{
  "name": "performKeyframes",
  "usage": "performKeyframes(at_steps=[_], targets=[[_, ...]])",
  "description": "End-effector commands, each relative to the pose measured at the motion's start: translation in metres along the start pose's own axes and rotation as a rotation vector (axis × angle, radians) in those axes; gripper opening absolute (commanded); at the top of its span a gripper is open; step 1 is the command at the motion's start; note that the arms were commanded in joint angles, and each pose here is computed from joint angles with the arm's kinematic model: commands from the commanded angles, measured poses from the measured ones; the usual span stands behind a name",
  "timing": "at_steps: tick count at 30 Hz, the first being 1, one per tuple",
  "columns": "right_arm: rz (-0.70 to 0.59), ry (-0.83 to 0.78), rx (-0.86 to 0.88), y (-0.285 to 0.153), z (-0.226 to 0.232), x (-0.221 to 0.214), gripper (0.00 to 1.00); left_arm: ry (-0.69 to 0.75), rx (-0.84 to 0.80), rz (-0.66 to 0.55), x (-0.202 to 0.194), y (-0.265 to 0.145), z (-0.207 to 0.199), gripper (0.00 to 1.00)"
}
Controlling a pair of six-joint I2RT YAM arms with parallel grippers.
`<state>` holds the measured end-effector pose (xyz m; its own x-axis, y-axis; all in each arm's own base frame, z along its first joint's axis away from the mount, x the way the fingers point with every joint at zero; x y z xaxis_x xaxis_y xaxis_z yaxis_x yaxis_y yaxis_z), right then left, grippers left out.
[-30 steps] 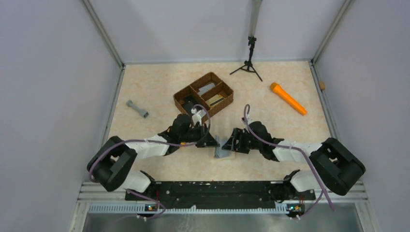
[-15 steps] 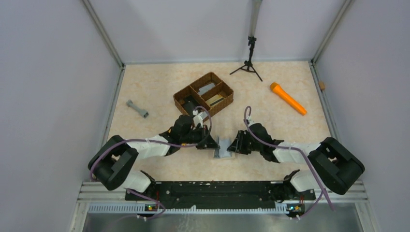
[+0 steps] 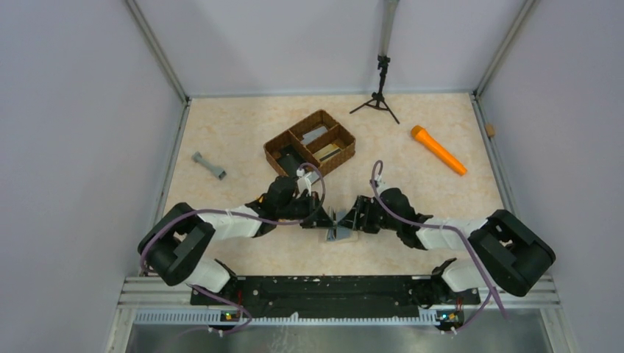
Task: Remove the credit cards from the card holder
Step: Pick up the card holder from the center of the board.
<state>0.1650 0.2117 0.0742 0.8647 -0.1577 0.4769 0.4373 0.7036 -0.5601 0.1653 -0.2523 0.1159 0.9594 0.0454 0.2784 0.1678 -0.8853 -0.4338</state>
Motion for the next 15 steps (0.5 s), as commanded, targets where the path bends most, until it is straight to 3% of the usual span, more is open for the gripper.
performKeyframes(at_steps=[1,6,12,15], targets=[[0.014,0.005,-0.022,-0.006,-0.014,-0.015,0.66,0.02,-0.047,0.006,0.003,0.007,-0.006,0.0],[-0.026,0.017,0.02,-0.013,-0.01,-0.015,0.7,0.019,-0.057,0.006,0.005,0.011,-0.007,0.0],[-0.056,0.014,0.061,-0.019,-0.008,-0.016,0.87,0.011,-0.058,0.012,0.005,0.014,-0.002,0.0],[-0.068,0.012,0.069,-0.02,-0.006,-0.014,0.9,0.006,-0.058,0.017,0.002,0.016,0.001,0.0]])
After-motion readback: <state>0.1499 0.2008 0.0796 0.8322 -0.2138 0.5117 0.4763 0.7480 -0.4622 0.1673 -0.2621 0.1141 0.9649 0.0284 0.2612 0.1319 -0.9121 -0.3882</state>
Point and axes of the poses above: each gripper's point midway between its finger pads, its own y axis out along the fingers, its own z axis along the line the jaws close on, x = y × z, the point moved 7 cm from there along -y, back along the fingers, and after that the axes turned 4 degrees about -y, right-handed, at the moved point
